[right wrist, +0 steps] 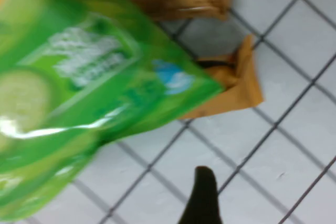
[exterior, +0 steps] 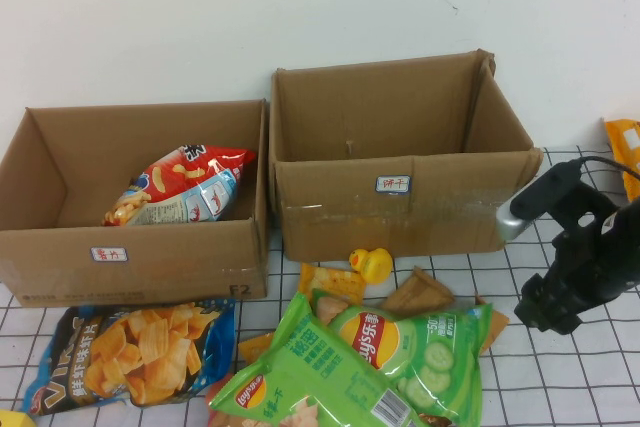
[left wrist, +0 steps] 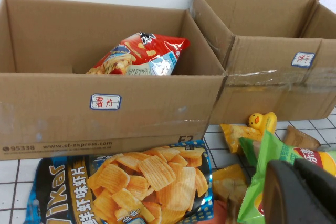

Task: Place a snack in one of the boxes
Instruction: Pick up the biscuit

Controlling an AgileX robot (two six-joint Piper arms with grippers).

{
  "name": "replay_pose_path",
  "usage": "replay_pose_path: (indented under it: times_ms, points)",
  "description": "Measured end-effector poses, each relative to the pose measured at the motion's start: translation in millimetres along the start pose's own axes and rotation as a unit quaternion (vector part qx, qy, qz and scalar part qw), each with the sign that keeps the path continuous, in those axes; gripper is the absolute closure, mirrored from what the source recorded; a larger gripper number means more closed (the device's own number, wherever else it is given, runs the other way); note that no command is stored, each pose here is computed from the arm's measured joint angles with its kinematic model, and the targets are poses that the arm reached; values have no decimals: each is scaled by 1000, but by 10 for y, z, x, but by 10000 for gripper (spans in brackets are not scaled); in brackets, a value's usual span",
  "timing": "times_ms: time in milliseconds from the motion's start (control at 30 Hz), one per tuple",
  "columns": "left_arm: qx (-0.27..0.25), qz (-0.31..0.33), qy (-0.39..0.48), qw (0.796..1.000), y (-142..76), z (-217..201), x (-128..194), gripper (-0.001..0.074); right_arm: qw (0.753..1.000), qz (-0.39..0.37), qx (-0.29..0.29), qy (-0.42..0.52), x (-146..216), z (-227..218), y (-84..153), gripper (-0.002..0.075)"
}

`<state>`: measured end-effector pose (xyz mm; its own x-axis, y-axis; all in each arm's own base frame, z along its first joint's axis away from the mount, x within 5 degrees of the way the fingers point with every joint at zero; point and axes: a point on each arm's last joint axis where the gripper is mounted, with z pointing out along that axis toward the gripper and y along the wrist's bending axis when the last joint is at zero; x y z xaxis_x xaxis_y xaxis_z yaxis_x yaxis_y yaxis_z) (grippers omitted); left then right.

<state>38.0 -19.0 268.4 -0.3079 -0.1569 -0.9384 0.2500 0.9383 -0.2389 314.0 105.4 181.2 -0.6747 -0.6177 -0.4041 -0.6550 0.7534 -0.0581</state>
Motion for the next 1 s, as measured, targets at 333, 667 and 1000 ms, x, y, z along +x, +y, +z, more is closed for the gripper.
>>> replay_pose_path:
  times_ms: [333, 667, 1000]
  points:
    - [0, 15, 1, 1000, 0, 0, 1, 736, 998, -64, -4, 1, 60, 533, -70, 166]
    - [5, 7, 1, 1000, -10, 0, 2, 736, 997, -48, -50, -22, 62, 749, 3, 166]
    - [9, 5, 1, 1000, -16, 0, 2, 736, 993, -56, -70, -81, -3, 887, 43, 165]
